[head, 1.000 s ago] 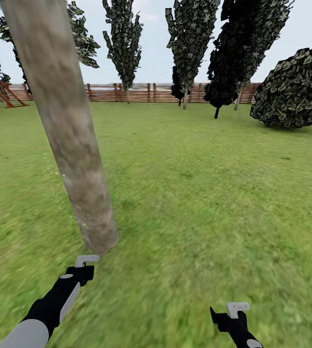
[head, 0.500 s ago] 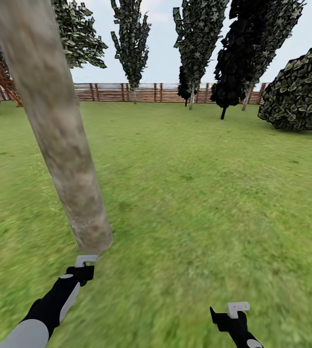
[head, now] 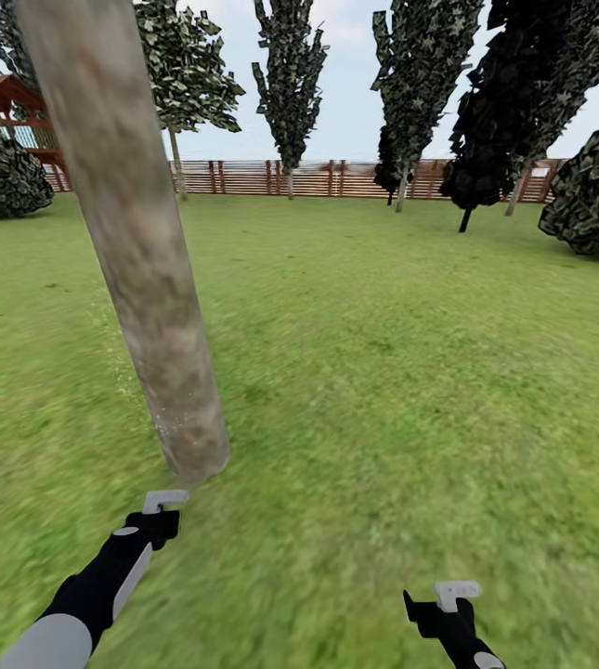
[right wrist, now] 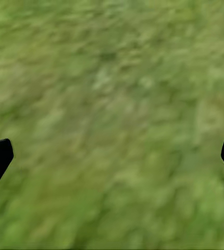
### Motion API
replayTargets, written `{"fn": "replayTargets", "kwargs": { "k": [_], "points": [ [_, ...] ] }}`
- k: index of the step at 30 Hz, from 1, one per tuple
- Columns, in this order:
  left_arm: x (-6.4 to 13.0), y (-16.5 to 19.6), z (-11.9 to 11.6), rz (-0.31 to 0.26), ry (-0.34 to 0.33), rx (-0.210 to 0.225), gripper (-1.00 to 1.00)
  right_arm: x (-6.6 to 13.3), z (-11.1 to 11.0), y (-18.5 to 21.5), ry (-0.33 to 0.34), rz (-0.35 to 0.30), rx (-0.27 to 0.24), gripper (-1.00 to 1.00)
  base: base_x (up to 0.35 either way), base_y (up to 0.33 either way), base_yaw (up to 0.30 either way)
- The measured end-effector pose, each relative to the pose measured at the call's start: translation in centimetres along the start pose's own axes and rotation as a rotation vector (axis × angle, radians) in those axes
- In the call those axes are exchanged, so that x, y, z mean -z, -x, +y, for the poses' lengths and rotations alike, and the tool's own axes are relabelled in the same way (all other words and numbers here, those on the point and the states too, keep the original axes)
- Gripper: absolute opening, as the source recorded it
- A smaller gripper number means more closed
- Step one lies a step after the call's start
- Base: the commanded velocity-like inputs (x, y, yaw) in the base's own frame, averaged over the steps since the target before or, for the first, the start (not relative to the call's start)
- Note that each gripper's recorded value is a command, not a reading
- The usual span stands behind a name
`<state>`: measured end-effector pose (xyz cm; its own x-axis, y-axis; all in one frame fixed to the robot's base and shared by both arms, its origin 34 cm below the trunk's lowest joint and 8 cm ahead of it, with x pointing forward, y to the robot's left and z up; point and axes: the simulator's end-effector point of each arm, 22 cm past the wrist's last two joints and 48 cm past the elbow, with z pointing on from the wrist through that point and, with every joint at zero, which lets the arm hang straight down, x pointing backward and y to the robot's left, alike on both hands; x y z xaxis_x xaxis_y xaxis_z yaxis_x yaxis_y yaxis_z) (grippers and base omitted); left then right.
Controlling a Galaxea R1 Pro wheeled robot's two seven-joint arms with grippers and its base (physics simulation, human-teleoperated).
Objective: In the garden, pick up the pesticide atomizer on the floor and spray pesticide onto both trees until each tree trunk is fully covered.
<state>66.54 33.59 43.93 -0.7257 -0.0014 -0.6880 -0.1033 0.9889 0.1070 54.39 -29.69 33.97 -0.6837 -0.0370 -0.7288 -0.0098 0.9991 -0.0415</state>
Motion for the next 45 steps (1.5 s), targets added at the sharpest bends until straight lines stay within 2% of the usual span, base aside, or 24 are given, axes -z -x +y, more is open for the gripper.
{"fn": "replayTargets", "kwargs": {
  "k": [4,7,11,14,17,18,20,23,26,28,30,32,36,38,40,43,45],
  "points": [
    [0.1,0.8,0.2,-0.015,-0.004,0.003,-1.0,0.0,0.0,0.0,0.0,0.0,0.0,1.0,0.0,0.0,0.174],
    [0.7,4.3,-1.1,-0.074,-0.022,0.001,-1.0,0.0,-0.1,0.1,-0.001,-0.001,0.001,1.0,0.0,0.0,0.008],
    [2.1,7.8,-5.1,-0.114,-0.08,0.019,-1.0,0.0,-0.1,0.1,-0.002,-0.002,0.002,1.0,0.0,0.0,0.0],
    [3.2,10.2,-5.5,-0.138,-0.089,0.023,-1.0,0.0,-0.2,0.1,-0.005,-0.003,0.002,1.0,0.0,0.0,0.0],
    [3.8,11.7,-4.4,-0.162,-0.077,0.027,-1.0,0.0,-0.2,0.1,-0.005,-0.003,0.001,1.0,0.0,0.0,0.0],
    [3.9,12.0,-3.4,-0.165,-0.062,0.021,-1.0,0.0,-0.2,0.1,-0.005,-0.003,0.002,1.0,0.0,0.0,0.0],
    [3.7,12.3,0.2,-0.168,-0.013,0.019,-1.0,0.0,-0.2,0.1,-0.005,-0.003,0.001,1.0,0.0,0.0,0.0],
    [3.9,12.9,4.1,-0.181,0.038,0.053,-1.0,0.0,-0.2,0.1,-0.005,-0.002,0.001,1.0,0.0,0.0,0.0],
    [4.5,13.7,3.5,-0.182,0.025,0.065,-1.0,0.0,-0.2,0.1,-0.005,-0.002,0.002,1.0,0.0,0.0,0.0],
    [5.4,14.8,1.6,-0.19,-0.006,0.066,-1.0,0.0,-0.2,0.0,-0.005,-0.002,0.002,1.0,0.0,0.0,0.0],
    [6.2,16.1,0.6,-0.214,-0.019,0.056,-1.0,0.0,-0.2,0.0,-0.005,-0.002,0.002,1.0,0.0,0.0,0.0],
    [6.7,16.6,0.4,-0.209,-0.023,0.052,-1.0,0.0,-0.1,0.0,-0.005,-0.001,0.002,1.0,0.0,0.0,0.0],
    [7.0,16.8,2.7,-0.195,0.013,0.046,-1.0,0.0,-0.1,0.0,-0.005,-0.001,0.002,1.0,0.0,0.0,0.0],
    [7.2,17.1,5.4,-0.198,0.054,0.036,-1.0,0.0,-0.1,0.0,-0.005,-0.001,0.002,1.0,0.0,0.0,0.0],
    [7.2,18.3,7.0,-0.201,0.077,0.034,-1.0,0.0,-0.1,0.0,-0.005,-0.002,0.002,1.0,0.0,0.0,0.0],
    [6.9,17.9,7.4,-0.169,0.083,0.032,-1.0,0.0,-0.1,0.0,-0.005,-0.001,0.002,1.0,0.0,0.0,0.0],
    [6.7,17.4,6.9,-0.159,0.075,0.023,-1.0,0.0,-0.1,0.0,-0.005,-0.001,0.002,1.0,0.0,0.0,0.0]
  ]
}}
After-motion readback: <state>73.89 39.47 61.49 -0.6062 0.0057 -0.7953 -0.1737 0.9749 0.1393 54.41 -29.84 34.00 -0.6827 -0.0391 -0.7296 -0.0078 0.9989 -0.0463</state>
